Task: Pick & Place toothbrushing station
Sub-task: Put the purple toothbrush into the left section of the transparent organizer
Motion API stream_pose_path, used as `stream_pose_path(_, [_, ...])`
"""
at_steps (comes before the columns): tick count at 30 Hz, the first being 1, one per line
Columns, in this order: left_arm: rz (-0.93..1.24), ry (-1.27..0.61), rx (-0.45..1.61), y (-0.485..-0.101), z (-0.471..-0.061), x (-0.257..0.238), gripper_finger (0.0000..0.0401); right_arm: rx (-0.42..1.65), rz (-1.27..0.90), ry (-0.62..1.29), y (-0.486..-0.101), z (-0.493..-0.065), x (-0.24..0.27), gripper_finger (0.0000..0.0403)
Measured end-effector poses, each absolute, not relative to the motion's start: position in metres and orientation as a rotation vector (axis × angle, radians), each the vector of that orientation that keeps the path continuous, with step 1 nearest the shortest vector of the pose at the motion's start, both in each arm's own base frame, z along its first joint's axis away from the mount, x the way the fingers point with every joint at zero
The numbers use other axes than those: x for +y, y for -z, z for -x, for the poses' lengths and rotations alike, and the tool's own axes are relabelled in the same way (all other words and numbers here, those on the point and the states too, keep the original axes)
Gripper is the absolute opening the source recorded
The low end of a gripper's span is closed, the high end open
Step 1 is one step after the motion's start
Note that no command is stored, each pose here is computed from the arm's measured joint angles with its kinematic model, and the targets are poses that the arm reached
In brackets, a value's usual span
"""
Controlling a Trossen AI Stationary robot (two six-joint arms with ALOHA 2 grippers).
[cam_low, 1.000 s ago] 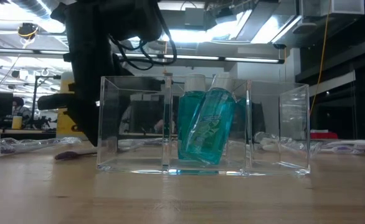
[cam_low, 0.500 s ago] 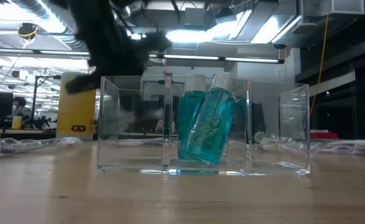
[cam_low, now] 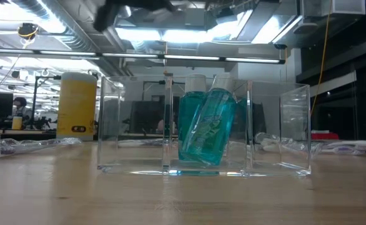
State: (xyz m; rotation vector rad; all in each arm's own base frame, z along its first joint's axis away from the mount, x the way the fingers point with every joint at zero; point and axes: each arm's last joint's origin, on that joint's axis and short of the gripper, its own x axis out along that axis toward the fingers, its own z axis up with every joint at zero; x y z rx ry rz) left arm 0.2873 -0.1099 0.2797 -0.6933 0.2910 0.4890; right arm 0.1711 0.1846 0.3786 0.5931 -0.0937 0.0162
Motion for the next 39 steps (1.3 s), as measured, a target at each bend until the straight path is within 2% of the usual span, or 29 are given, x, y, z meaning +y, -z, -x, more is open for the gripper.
stream_pose_path(6, [0.659, -0.661, 0.063, -0.254, -0.272, -0.165, 0.0003, -0.094, -0.585, -0.007, -0.378, -0.171, 0.185, 0.0149])
stream_pose_path(10, [0.704, -0.743, -0.123, -0.216, -0.272, -0.195, 0.0003, -0.094, -0.586, -0.007, -0.378, -0.171, 0.185, 0.0148])
stream_pose_path(16, [0.698, -0.776, -0.207, -0.17, -0.288, -0.214, 0.0003, -0.095, -0.636, -0.008, -0.379, -0.171, 0.185, 0.0148])
stream_pose_path(24, [0.612, -0.779, -0.159, -0.148, -0.292, -0.219, 0.0003, -0.093, -0.725, -0.019, -0.379, -0.171, 0.185, 0.0148])
stream_pose_path(39, [0.542, -0.696, 0.001, -0.146, -0.286, -0.23, 0.0003, -0.109, -0.731, 0.031, -0.379, -0.173, 0.182, 0.0148])
